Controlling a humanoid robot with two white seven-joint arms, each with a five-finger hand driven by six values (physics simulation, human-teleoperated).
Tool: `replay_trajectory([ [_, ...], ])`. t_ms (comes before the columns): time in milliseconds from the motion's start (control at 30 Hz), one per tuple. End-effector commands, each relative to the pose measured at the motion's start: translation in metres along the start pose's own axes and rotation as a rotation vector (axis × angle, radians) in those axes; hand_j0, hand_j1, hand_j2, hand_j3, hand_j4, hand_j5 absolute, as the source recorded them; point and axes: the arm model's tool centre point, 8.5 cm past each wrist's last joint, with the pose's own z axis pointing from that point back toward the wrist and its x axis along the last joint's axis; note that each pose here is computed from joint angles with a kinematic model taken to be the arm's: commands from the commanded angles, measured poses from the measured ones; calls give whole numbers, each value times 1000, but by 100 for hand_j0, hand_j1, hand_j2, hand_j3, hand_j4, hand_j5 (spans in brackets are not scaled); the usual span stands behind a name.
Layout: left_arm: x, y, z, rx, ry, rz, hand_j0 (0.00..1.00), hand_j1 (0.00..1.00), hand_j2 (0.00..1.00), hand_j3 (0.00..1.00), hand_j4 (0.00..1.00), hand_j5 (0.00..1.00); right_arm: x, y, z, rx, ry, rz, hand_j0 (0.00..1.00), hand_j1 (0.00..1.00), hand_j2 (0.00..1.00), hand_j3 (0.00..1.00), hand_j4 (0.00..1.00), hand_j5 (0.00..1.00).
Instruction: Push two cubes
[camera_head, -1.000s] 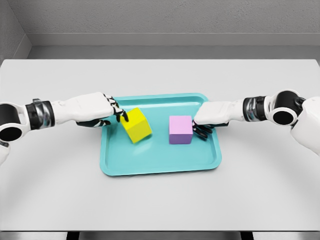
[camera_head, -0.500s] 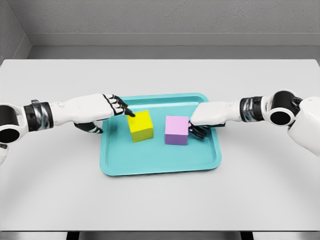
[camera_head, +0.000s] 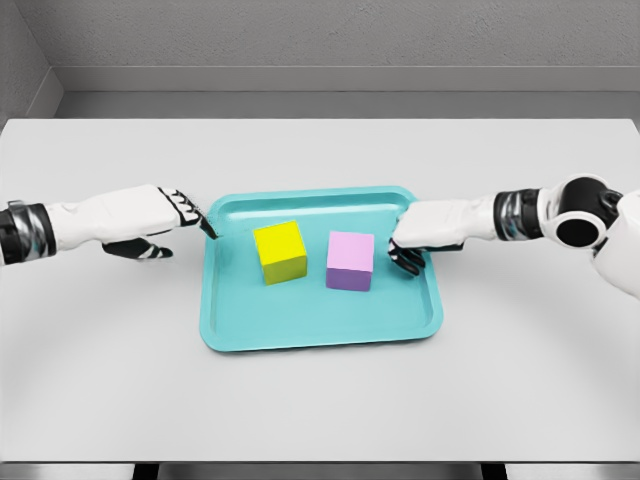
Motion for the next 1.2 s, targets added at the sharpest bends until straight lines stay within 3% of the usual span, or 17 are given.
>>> replay_trajectory([
  [0, -10, -11, 0, -24, 33, 25, 39, 39, 39, 39, 39, 39, 8, 3, 6, 29, -8, 41, 11, 11, 11, 11, 11, 11],
  [167, -1, -14, -25, -14, 11, 19, 39, 39, 39, 39, 39, 39, 31, 2, 4, 48, -66, 98, 11, 11, 11, 11, 11, 11],
  [400, 12, -15, -45, 6, -35, 32, 39, 39, 39, 39, 39, 39, 25, -24, 16, 5, -42, 133, 11, 11, 11, 11, 11, 11],
  [533, 20, -16, -56, 13, -60, 40, 39, 39, 39, 39, 39, 39, 21, -47, 32, -83, -42, 105, 11, 11, 11, 11, 11, 11],
  [633, 19, -19, -61, 14, -62, 57, 39, 39, 39, 39, 39, 39, 33, -49, 39, -96, -84, 98, 11, 11, 11, 11, 11, 11],
  [800, 16, -18, -66, 17, -57, 64, 39, 39, 39, 39, 39, 39, 55, -38, 35, -46, -151, 119, 11, 11, 11, 11, 11, 11],
  [1167, 16, -17, -77, 32, -65, 86, 39, 39, 39, 39, 39, 39, 67, -28, 22, 7, -207, 110, 11, 11, 11, 11, 11, 11],
])
